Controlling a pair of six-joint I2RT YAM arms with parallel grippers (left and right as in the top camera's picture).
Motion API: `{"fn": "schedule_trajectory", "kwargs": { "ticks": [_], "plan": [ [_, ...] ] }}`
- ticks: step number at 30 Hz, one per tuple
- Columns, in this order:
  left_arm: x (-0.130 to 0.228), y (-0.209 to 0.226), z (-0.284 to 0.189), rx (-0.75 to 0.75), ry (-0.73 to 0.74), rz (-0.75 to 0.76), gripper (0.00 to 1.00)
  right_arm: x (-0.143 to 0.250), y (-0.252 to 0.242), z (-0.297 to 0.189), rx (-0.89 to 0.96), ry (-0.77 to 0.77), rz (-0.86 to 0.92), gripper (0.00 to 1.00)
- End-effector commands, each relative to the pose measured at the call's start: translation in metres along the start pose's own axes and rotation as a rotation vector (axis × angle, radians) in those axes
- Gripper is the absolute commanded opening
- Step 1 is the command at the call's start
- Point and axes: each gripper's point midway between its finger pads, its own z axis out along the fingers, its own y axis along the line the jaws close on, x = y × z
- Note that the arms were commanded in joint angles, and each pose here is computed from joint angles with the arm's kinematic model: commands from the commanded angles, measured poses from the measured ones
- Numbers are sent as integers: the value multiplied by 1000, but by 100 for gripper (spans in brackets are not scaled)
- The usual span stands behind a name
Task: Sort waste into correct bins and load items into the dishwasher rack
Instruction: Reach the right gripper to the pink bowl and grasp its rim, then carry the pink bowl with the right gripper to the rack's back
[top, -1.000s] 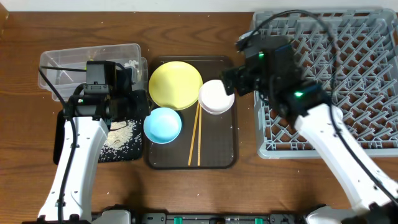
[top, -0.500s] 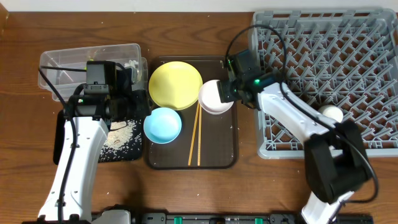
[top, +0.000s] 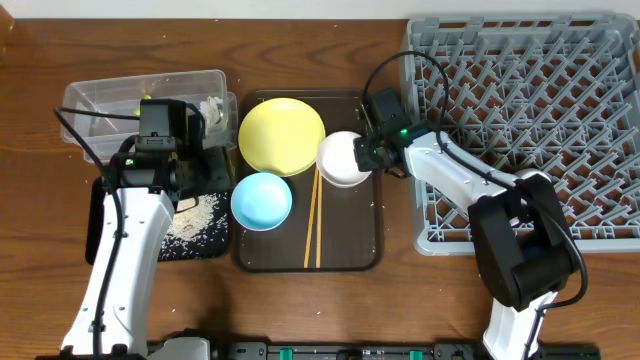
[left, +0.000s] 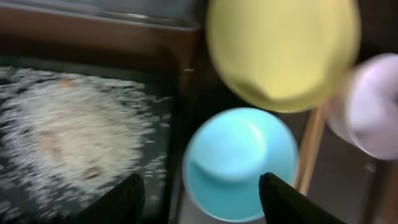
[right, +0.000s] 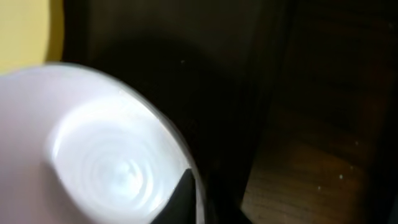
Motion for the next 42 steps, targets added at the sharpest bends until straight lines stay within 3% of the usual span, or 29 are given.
{"fn": "schedule_trajectory", "kwargs": {
  "ticks": [1, 9, 16, 28, 36, 42],
  "plan": [
    [-8, 22, -5, -126, -46, -53, 63, -14, -2, -10, 23, -41, 2, 1],
    [-14, 60, -11, -247, -89, -214, 64, -94, -42, -113, 200, -332, -30, 1],
    [-15, 97, -18, -288, -98, -346, 64, -154, -126, -201, 505, -589, -95, 1],
    [-16, 99, -19, -290, -105, -354, 65, -190, -258, -243, 985, -639, -234, 1],
    [-16, 99, -19, -290, -104, -354, 65, -183, -327, -228, 1262, -543, -225, 1],
    [-14, 98, -18, -284, -94, -354, 65, -172, -362, -201, 1348, -464, -252, 1]
  ]
}}
